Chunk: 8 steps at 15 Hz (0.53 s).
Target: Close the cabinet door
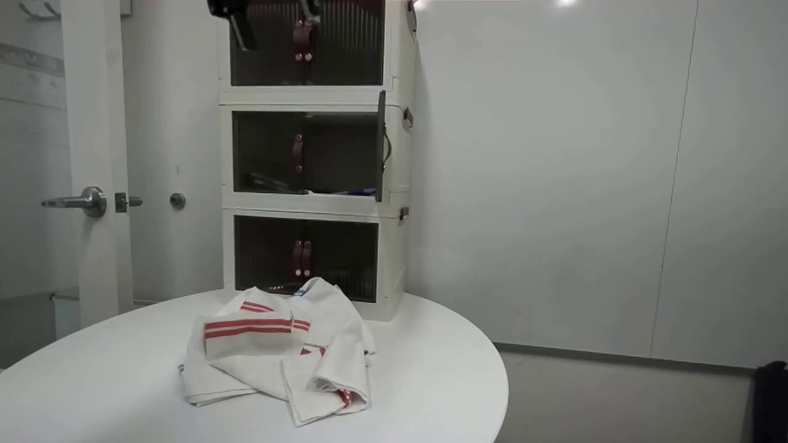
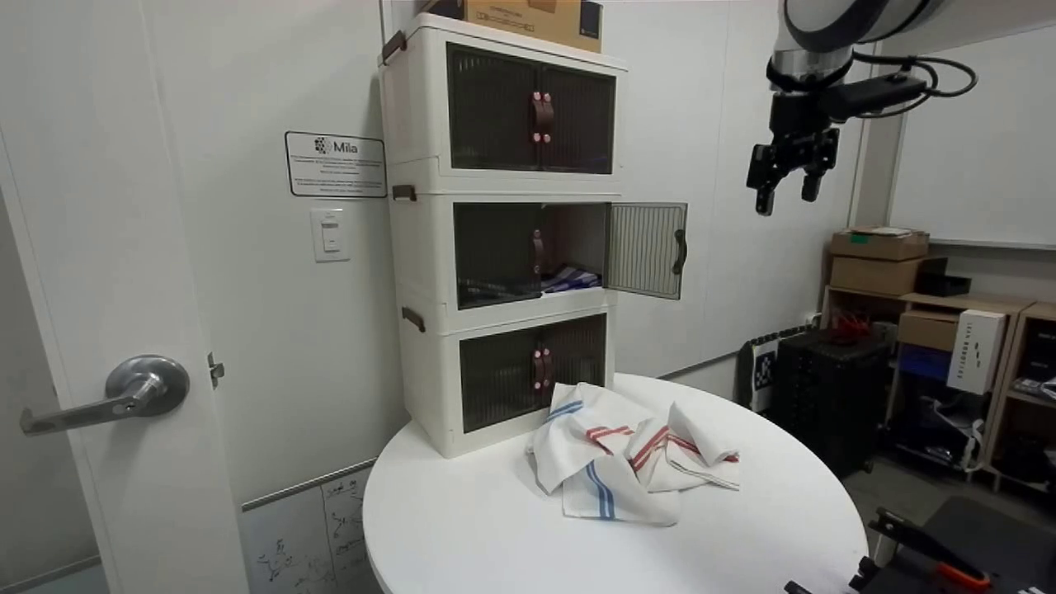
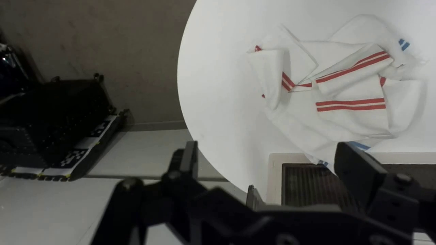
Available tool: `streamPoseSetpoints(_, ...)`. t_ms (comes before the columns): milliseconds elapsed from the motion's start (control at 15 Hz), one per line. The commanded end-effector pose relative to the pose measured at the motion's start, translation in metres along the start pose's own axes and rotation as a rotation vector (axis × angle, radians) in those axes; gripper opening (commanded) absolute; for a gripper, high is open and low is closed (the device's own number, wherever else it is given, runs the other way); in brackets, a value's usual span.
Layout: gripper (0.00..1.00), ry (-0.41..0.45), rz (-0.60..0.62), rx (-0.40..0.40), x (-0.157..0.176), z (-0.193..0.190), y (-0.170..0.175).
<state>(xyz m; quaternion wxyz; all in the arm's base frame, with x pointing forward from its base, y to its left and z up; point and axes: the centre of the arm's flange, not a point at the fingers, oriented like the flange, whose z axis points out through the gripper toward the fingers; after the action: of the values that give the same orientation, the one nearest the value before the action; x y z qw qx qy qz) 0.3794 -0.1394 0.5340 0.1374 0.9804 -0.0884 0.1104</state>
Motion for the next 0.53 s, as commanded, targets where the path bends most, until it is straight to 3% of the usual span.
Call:
streamPoseSetpoints(0,1.00,0.011,-0.100,0.029,0.059,-0.020,0.049)
streamPoseSetpoints(200,1.00,0.032,-0.193,0.059,0.097,-0.033,0.057)
streamPoseSetpoints(467,1.00,0.030,-0.292,0.079,0.142,-0.037,0.030)
